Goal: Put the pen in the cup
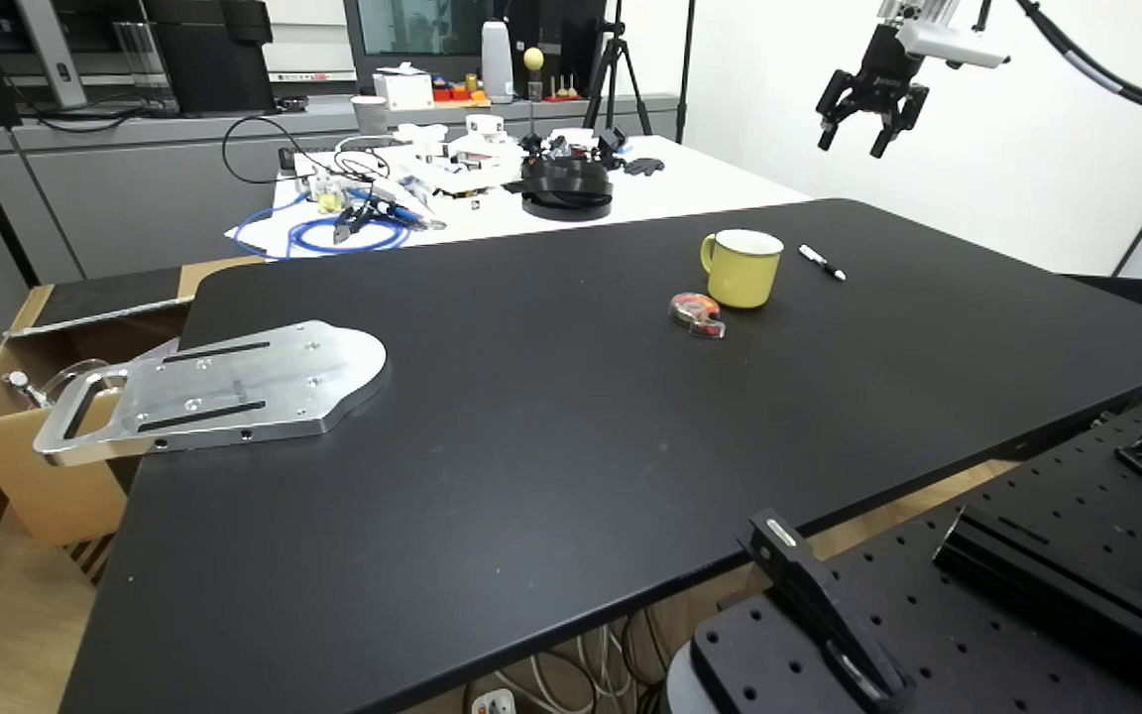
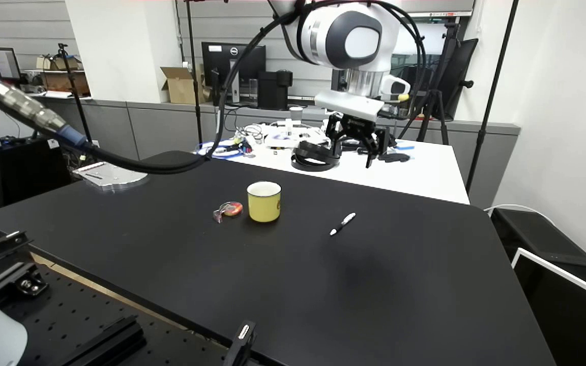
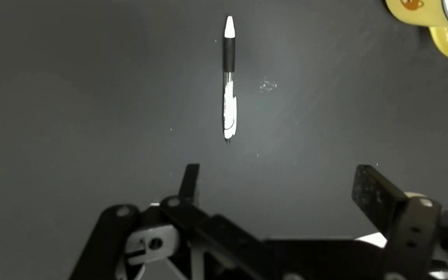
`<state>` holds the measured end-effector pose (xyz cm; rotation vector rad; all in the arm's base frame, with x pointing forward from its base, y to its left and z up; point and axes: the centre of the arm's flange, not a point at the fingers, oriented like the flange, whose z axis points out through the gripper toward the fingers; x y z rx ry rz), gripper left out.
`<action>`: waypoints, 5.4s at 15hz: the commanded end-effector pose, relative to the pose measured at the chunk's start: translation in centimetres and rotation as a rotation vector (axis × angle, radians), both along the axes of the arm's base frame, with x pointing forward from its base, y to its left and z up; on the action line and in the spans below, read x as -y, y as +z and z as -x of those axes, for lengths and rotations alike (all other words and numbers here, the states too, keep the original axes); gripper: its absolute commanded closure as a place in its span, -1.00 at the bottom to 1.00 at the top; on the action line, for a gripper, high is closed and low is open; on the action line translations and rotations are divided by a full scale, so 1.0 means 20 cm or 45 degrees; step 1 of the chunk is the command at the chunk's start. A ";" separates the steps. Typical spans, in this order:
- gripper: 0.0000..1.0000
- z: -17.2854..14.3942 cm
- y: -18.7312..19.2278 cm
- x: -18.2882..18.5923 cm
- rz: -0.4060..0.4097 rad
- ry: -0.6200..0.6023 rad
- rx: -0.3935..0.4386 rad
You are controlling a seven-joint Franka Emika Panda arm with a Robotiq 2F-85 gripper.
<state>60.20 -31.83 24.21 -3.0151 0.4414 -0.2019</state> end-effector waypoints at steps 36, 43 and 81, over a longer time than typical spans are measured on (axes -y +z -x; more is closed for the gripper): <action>-0.48 0.08 -0.81 -0.08 0.155 -0.036 -0.119; 0.32 0.08 -0.85 -0.10 0.167 -0.047 -0.132; 0.94 -0.24 -0.24 -0.74 -0.613 -0.369 -1.252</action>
